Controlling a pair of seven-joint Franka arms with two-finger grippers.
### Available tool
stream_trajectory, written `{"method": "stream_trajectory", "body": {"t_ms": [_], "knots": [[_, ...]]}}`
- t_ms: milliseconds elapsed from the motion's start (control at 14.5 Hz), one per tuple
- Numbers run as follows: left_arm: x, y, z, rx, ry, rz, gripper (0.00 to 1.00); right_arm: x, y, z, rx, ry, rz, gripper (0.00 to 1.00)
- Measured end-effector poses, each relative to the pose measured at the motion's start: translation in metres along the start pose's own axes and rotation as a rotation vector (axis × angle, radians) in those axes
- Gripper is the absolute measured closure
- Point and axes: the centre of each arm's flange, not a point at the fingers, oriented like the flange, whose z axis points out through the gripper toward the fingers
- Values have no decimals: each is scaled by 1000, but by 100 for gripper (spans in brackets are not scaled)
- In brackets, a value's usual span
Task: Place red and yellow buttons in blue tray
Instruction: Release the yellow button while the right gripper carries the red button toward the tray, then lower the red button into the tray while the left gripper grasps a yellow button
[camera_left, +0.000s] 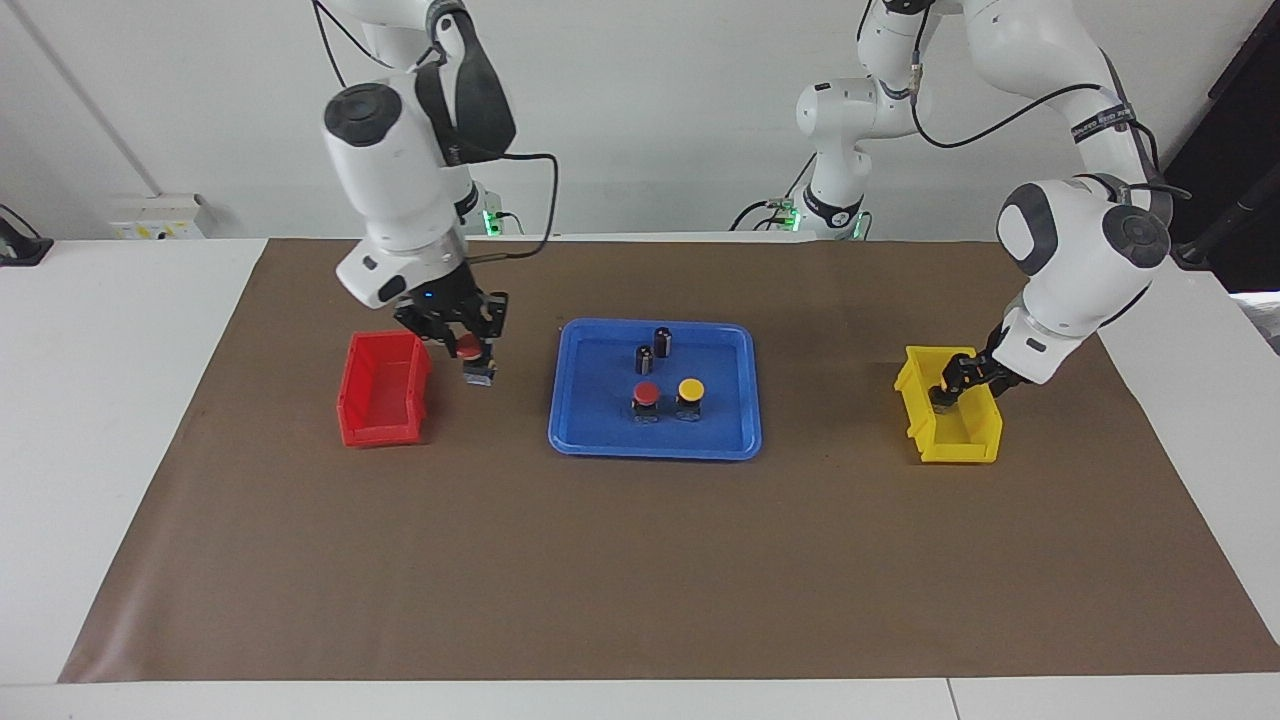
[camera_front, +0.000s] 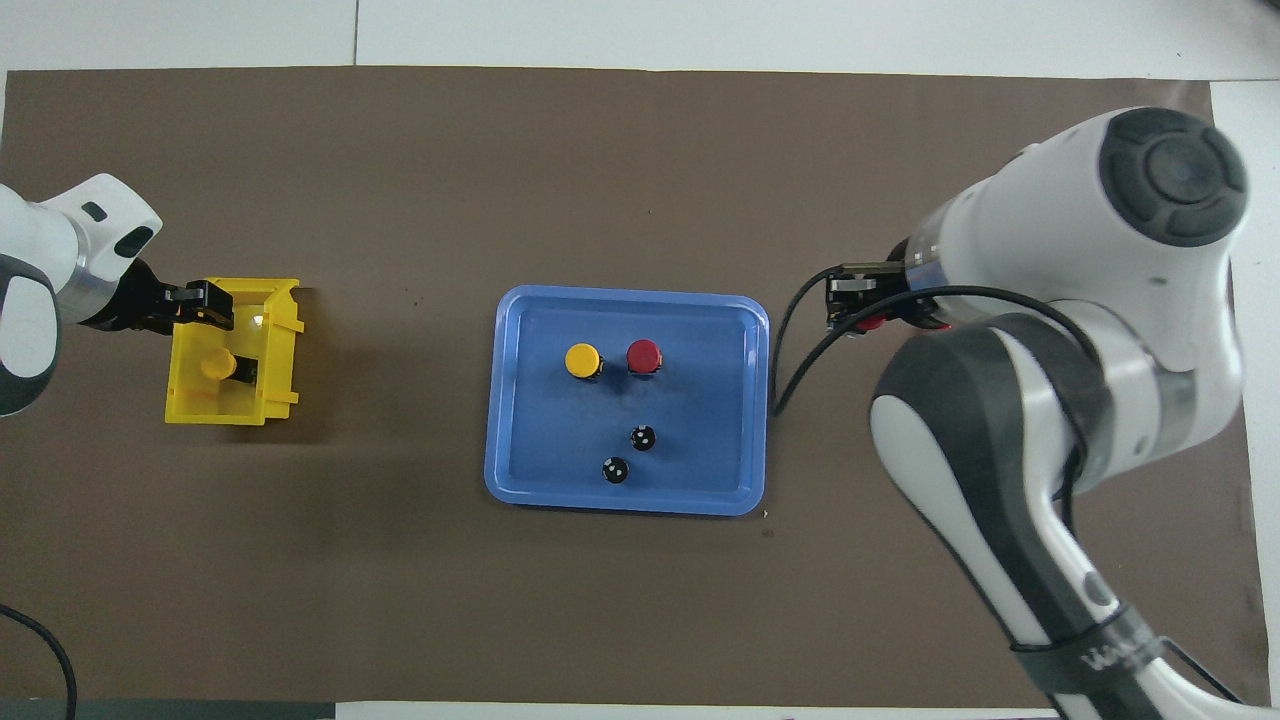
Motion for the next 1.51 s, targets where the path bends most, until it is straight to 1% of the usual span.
{"method": "stream_trajectory", "body": {"t_ms": [138,206,344,482,688,1032,1170,1239,1307,1376,1445,1514], "knots": [[-9,-2,8,-1,-2,-2,29,-10,-47,27,22,27,20,59],[-13,-1,11,-1,-6,1,29,-10,-54,41,26,31,23,59],[-22,4,17,-2,-19,10,29,-9,-50,64,29,41,32,59],[-28,8,20,-3,-22,16,29,-16,-51,84,23,31,24,59],[-34,9,27,-2,0,17,29,-31,-50,117,10,11,13,59],[-37,9,31,-2,6,18,29,-43,-48,138,-2,-6,6,59],[-38,9,30,-2,10,18,32,-44,-48,139,-3,-7,4,58],[-38,9,29,-2,12,18,46,-44,-48,139,-3,-7,5,51],[-38,9,28,-1,14,22,58,-44,-48,139,-2,-6,5,42],[-37,9,28,-1,18,26,59,-43,-48,137,-1,-4,6,32],[-37,9,28,-1,22,28,59,-41,-47,134,0,4,7,24],[-36,9,27,-1,26,29,59,-35,-45,127,1,19,10,24]]}}
